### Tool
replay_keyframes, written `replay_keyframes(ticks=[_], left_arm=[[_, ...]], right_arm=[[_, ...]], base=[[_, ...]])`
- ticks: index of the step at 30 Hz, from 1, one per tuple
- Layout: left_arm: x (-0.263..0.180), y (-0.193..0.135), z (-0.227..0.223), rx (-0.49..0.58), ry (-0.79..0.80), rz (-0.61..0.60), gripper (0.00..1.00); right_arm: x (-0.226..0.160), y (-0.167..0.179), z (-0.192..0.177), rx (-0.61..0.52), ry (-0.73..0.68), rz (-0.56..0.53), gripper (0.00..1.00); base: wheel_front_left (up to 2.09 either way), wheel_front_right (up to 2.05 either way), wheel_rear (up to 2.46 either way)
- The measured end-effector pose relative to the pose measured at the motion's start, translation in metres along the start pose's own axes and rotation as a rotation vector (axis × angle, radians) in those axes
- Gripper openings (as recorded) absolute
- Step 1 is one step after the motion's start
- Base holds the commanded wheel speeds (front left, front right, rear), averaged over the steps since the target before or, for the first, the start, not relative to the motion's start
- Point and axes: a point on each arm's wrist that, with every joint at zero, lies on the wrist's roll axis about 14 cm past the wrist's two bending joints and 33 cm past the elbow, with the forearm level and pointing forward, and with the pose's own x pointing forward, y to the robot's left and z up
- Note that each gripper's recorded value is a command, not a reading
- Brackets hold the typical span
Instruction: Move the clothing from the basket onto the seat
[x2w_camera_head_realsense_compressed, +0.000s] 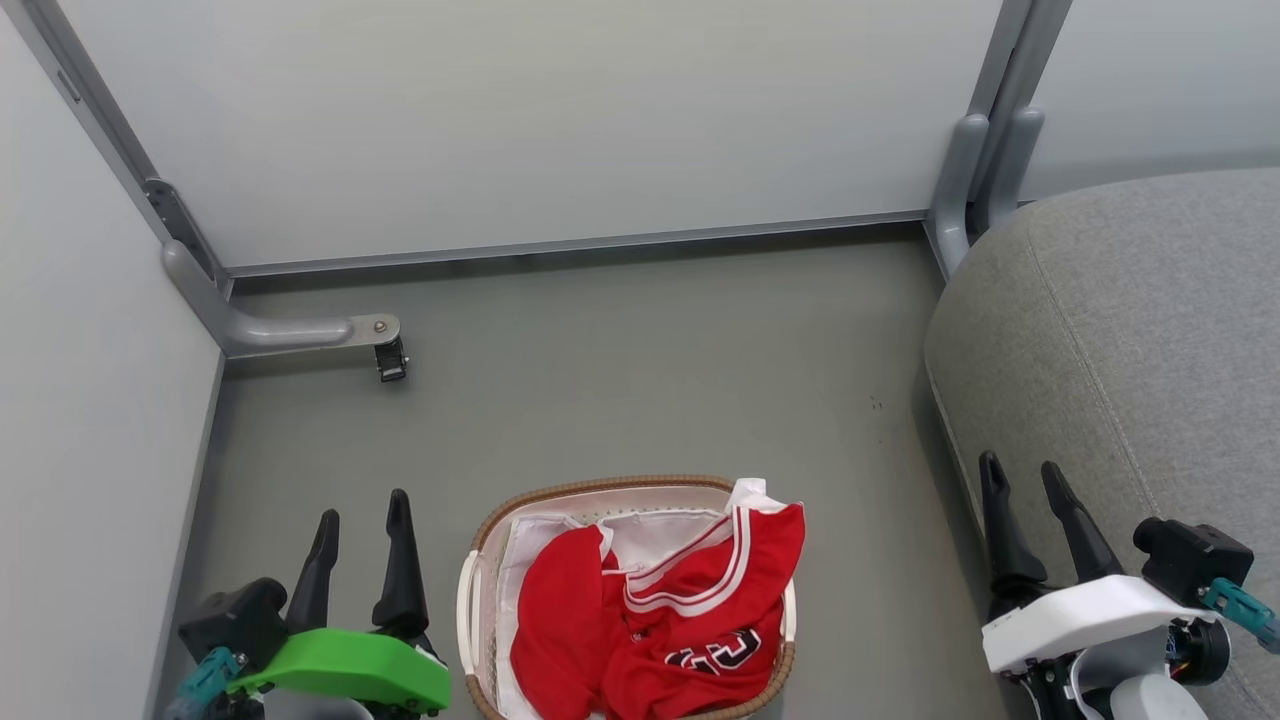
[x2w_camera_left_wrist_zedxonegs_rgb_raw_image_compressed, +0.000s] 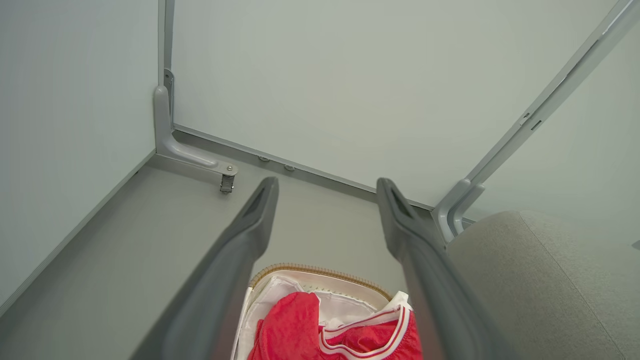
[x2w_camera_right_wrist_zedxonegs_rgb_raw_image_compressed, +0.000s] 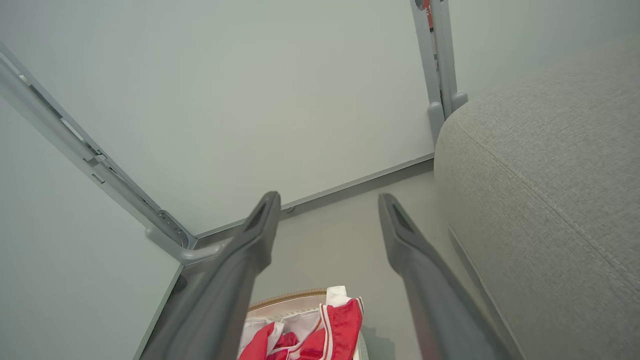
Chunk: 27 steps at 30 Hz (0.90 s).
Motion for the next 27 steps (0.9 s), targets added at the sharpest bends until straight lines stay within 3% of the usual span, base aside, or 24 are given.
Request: replay_keyframes(ticks=[27], left_arm=[[-0.005,-0.001,-0.015,0.207,0.016,-0.028,1.0]], right_arm=[[0.0,0.007,-0.002,-0.211,-0.013,0.047,1.0]], base=[[0.0,0.0,0.0]])
